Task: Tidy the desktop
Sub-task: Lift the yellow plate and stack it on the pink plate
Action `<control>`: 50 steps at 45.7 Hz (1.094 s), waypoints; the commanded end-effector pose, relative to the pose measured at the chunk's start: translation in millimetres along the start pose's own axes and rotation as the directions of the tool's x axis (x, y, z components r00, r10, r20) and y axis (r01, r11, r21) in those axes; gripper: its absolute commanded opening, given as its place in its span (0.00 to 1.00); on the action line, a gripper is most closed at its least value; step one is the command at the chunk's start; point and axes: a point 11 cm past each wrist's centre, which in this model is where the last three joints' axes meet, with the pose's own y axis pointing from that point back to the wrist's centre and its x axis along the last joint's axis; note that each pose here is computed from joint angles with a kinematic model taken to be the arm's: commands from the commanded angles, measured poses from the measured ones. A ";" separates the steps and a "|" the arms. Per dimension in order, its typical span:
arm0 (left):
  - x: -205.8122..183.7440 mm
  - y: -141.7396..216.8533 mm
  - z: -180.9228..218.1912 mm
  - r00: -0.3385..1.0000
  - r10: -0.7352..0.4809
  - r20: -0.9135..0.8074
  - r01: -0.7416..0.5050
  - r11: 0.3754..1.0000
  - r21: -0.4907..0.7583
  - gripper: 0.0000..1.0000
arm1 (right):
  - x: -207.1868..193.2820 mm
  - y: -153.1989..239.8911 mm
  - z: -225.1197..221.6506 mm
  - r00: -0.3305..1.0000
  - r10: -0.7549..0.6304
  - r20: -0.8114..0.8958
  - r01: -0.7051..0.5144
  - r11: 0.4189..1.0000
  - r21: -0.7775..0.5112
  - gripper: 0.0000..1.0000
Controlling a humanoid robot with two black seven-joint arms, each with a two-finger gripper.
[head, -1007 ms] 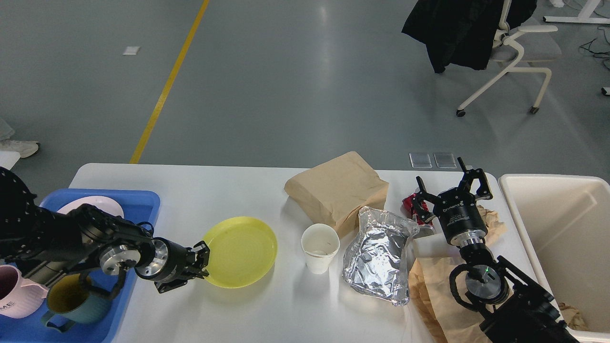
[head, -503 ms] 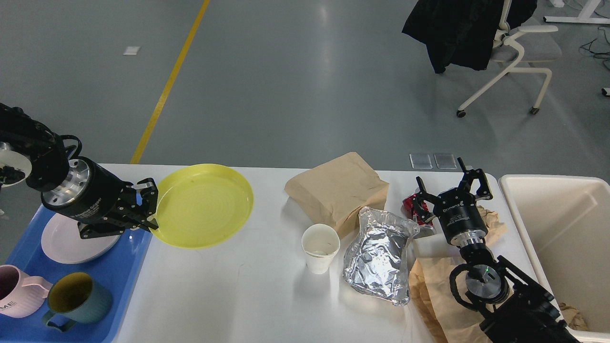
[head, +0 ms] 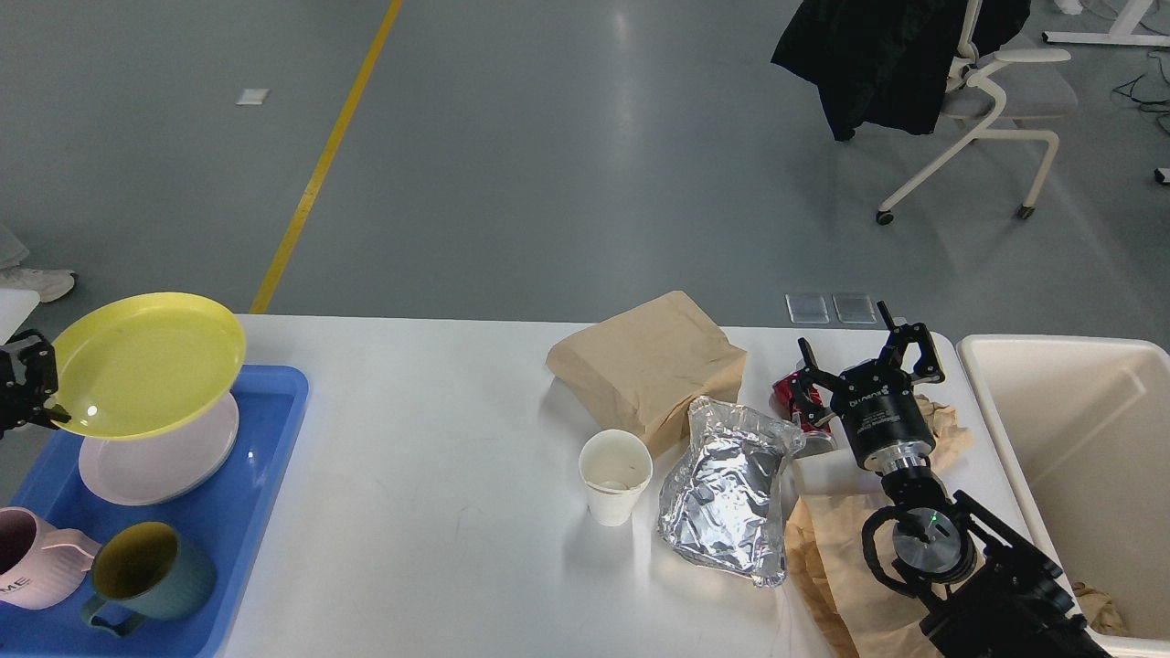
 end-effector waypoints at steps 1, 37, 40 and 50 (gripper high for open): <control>27.2 -21.1 -27.2 0.996 0.081 -0.038 -0.081 0.997 0.006 0.00 | 0.0 0.0 0.0 1.000 0.000 0.000 0.000 1.000 0.000 1.00; 7.7 -119.8 -35.1 0.956 0.293 0.014 -0.292 0.946 0.141 0.00 | 0.0 0.0 0.0 1.000 0.000 0.000 0.000 1.000 0.000 1.00; 6.4 -122.1 -39.9 0.955 0.296 0.012 -0.294 0.944 0.148 0.00 | 0.5 0.2 0.0 1.000 0.002 -0.001 -0.002 1.000 0.000 1.00; 6.1 -123.5 -39.7 0.952 0.307 0.005 -0.305 0.941 0.144 0.00 | 0.5 0.2 0.1 1.000 0.002 -0.001 -0.002 1.000 -0.001 1.00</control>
